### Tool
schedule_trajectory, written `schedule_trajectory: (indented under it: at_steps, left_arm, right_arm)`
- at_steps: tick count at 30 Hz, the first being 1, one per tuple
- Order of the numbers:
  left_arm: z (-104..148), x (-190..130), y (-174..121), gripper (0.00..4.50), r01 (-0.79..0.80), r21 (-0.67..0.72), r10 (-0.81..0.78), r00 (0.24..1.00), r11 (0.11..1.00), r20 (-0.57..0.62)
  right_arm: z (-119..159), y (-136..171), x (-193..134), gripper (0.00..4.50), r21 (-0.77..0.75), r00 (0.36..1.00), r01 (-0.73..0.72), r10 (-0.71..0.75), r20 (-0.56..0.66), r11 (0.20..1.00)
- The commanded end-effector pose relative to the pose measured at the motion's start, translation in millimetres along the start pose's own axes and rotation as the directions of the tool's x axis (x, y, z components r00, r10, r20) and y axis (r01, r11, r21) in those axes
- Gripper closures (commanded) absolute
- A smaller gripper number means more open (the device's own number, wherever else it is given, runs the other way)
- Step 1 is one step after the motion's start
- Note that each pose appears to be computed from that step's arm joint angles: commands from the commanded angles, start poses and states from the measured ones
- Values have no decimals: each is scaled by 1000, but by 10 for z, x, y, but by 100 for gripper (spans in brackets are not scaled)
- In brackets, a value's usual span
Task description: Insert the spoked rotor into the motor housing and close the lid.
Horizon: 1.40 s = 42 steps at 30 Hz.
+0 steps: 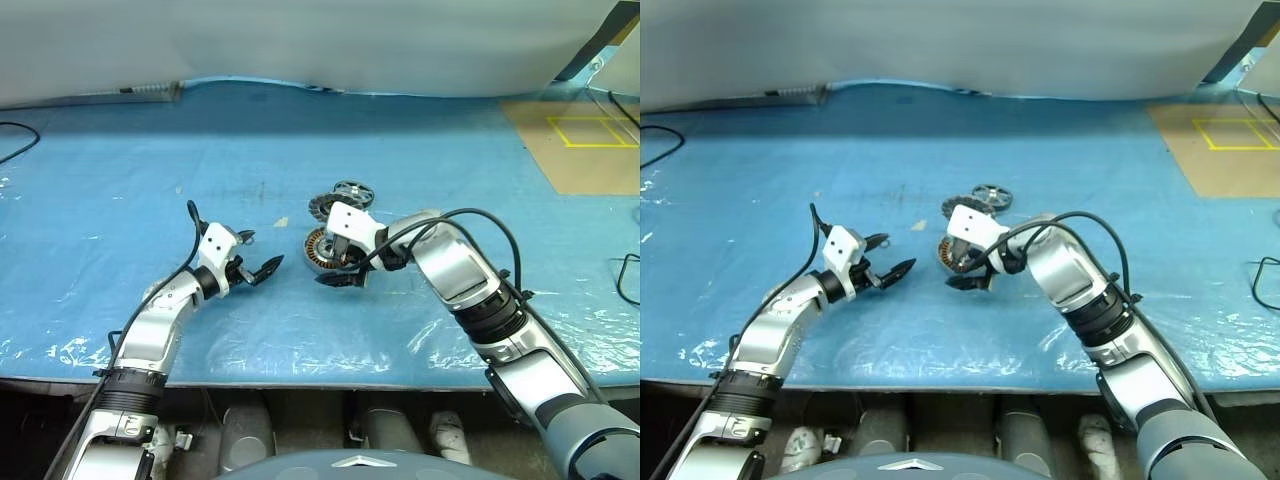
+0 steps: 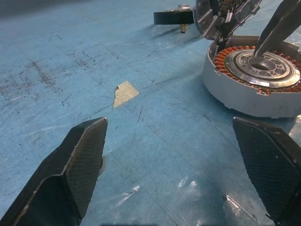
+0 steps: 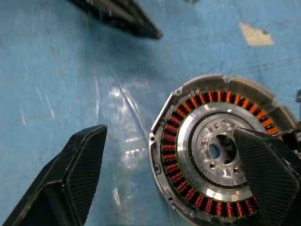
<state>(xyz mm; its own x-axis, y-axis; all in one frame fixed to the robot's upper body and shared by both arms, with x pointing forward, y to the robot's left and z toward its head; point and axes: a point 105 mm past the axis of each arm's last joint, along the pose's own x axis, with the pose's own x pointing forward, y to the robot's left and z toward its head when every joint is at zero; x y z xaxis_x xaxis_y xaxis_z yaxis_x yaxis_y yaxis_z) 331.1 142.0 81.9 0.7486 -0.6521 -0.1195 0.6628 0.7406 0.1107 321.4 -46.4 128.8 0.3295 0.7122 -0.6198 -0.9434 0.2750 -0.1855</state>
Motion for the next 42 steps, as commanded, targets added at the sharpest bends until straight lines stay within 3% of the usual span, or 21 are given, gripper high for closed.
schedule_trajectory:
  at_steps: [1, 5, 10, 14, 17, 21, 30, 33, 42]
  left_arm:
    - [79, -43, 83, 0, -18, 25, 18, 1000, 1000, 23]
    - [54, -77, 203, 0, -60, 20, 60, 998, 998, 5]
    - [48, -86, 365, 0, -128, -3, 128, 992, 992, -10]
    - [18, -76, 466, 0, -166, -21, 165, 986, 986, -29]
    - [-53, -32, 498, 0, -164, -11, 163, 985, 986, -60]
    - [-130, 32, 534, 0, -159, -21, 157, 984, 987, -86]
    - [-325, 67, 582, 0, -170, 11, 170, 975, 985, -145]
    - [-352, 33, 585, 56, -178, 8, 177, 973, 984, -148]
    - [-509, -237, 479, 379, -188, -20, 181, 966, 982, -186]
  right_arm:
    - [298, 44, -290, 9, 29, 984, 0, -5, 176, 1000]
    - [270, 127, -440, 9, 92, 944, 29, -58, 325, 995]
    - [71, 158, -474, 9, 217, 842, 214, -292, 453, 953]
    - [-84, 191, -478, 9, 330, 749, 286, -425, 509, 900]
    - [-371, 113, -481, 9, 423, 668, 411, -582, 463, 808]
    - [-632, 141, -398, 9, 477, 657, 440, -635, 406, 761]
    - [-685, 134, -355, 9, 482, 655, 450, -645, 393, 752]
    - [-696, 136, -360, 6, 480, 659, 452, -644, 389, 752]
    - [-672, 76, -445, 6, 478, 652, 454, -646, 397, 752]
